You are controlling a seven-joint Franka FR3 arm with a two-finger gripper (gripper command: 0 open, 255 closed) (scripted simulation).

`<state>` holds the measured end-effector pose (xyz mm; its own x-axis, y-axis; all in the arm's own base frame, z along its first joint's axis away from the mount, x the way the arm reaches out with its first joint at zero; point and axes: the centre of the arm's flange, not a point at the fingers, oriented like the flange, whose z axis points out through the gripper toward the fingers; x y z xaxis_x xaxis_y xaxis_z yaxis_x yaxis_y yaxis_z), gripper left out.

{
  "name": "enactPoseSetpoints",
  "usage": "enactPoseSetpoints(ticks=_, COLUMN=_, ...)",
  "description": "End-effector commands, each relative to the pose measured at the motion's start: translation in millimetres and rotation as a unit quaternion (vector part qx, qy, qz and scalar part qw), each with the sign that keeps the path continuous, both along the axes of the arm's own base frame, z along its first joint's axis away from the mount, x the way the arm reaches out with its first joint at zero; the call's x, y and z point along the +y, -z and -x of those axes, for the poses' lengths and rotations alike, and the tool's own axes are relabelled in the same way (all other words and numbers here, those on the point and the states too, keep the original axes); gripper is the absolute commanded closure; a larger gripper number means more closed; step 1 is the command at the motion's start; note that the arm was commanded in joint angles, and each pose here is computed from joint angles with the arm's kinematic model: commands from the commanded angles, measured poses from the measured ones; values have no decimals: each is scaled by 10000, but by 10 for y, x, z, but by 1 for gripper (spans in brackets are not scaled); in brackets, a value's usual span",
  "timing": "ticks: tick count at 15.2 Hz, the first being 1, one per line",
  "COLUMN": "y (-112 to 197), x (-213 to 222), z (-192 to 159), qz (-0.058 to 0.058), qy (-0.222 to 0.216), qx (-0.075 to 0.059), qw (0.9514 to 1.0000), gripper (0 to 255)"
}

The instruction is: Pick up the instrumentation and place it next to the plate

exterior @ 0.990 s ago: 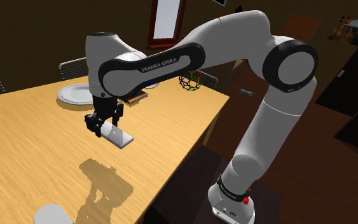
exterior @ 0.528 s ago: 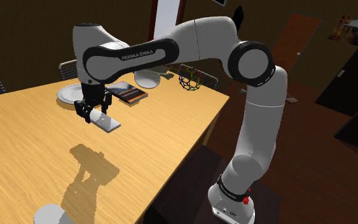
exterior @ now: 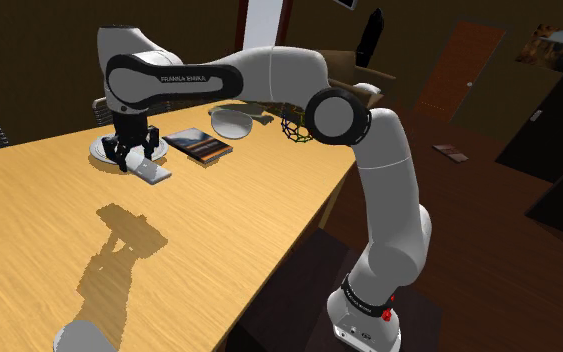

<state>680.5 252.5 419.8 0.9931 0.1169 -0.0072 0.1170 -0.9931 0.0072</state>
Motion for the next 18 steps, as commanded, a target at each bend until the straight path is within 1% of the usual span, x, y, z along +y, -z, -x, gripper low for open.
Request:
enactPoseSetpoints(ticks=1, y=61, x=-32, z=-103, qz=4, qy=3, qx=2, qw=10000, gripper=255)
enactPoseSetpoints(ticks=15, y=794, x=-32, z=-103, qz=4, qy=3, qx=2, qw=10000, gripper=255)
enactPoseSetpoints(ticks=18, y=794, x=-32, z=-103, qz=4, qy=3, qx=2, qw=10000, gripper=255)
